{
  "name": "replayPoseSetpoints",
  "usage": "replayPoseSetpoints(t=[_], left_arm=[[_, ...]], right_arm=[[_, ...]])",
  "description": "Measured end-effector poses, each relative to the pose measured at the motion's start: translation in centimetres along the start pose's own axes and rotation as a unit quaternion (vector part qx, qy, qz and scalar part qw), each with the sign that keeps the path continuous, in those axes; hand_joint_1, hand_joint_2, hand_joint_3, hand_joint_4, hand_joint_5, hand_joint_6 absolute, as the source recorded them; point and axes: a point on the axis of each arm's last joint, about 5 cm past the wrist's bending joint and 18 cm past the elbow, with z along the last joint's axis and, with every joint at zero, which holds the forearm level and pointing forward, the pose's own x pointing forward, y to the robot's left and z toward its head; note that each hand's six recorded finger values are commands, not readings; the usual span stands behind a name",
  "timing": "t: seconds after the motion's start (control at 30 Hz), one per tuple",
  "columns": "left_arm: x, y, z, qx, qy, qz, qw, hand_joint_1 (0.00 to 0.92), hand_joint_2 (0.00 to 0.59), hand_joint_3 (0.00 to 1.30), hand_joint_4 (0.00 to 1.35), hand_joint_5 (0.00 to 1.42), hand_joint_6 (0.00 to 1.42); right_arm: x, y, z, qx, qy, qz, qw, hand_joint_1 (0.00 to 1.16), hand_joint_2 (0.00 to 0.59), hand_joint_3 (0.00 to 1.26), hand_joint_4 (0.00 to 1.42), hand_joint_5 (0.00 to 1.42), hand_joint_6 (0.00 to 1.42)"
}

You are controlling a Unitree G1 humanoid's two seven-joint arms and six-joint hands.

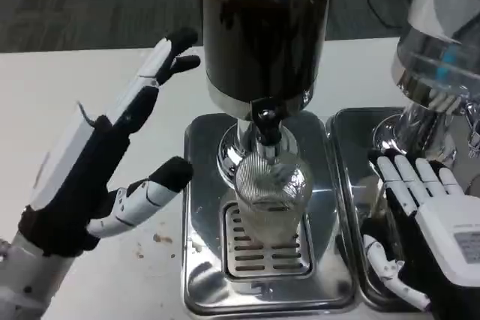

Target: Grasp the cup under the faucet to collect the drink, then remove the cup.

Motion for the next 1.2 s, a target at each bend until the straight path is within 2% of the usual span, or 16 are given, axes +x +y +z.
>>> replayPoseSetpoints(t=[0.27,0.6,0.9,1.2], left_arm=[[1.6,-0.7,-0.03,-0.030,-0.031,-0.054,0.9976,0.000,0.193,0.14,0.00,0.22,0.16],[2.2,-1.2,-0.54,-0.057,-0.037,-0.090,0.9936,0.000,0.193,0.19,0.00,0.27,0.22],[2.2,-0.7,-0.55,-0.036,-0.058,-0.102,0.9925,0.000,0.204,0.28,0.04,0.35,0.30],[2.1,0.5,-0.28,0.026,-0.080,-0.127,0.9884,0.000,0.213,0.31,0.09,0.39,0.31]], right_arm=[[-0.1,0.23,0.15,0.006,0.006,0.002,1.0000,0.10,0.495,0.00,0.00,0.00,0.00],[-0.7,0.72,0.55,0.016,0.028,0.007,0.9994,0.10,0.495,0.00,0.00,0.00,0.00],[-0.6,0.68,0.61,0.016,0.025,0.004,0.9995,0.10,0.495,0.00,0.00,0.00,0.00],[-0.3,0.59,0.64,0.017,0.022,0.000,0.9996,0.10,0.495,0.00,0.00,0.00,0.00]])
